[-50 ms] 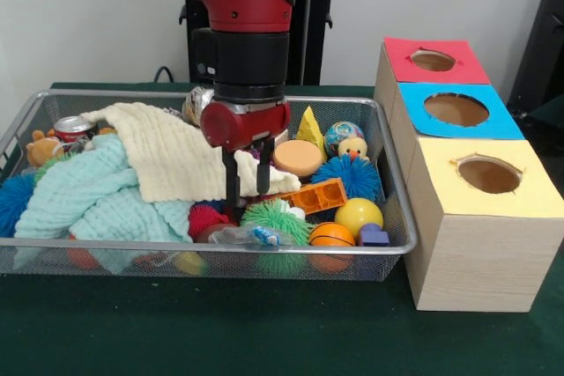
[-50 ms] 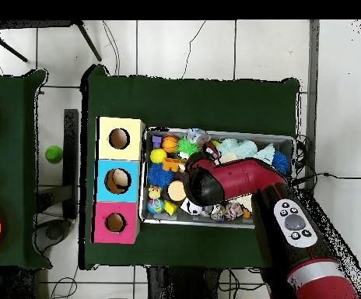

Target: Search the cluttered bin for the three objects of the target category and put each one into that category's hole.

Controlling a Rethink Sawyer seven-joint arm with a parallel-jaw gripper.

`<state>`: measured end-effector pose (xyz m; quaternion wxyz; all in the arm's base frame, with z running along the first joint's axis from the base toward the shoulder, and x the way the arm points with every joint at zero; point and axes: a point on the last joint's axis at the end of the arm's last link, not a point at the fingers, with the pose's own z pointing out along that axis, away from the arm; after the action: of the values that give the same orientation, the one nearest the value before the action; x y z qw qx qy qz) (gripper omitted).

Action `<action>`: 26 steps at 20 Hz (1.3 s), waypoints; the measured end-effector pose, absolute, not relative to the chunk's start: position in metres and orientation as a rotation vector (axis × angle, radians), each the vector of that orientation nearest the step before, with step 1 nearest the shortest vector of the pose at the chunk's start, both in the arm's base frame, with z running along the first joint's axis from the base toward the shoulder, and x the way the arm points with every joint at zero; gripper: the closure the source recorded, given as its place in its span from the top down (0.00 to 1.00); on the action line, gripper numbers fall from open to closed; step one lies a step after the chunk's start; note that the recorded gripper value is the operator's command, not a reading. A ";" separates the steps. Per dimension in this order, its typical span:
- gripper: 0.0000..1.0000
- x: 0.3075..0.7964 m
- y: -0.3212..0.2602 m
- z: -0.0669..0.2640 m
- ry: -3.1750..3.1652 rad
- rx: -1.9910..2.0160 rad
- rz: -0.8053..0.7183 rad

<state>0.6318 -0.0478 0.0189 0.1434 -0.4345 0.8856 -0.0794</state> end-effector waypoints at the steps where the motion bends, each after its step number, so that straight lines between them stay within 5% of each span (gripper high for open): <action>1: 1.00 0.632 -0.048 0.021 2.559 -1.254 -0.231; 13: 1.00 0.636 -0.055 0.050 2.682 -1.232 -0.208; 26: 1.00 0.640 -0.040 0.079 2.971 -1.419 0.143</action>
<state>0.6401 -0.0398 0.0795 -0.0770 -0.4292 0.8989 0.0433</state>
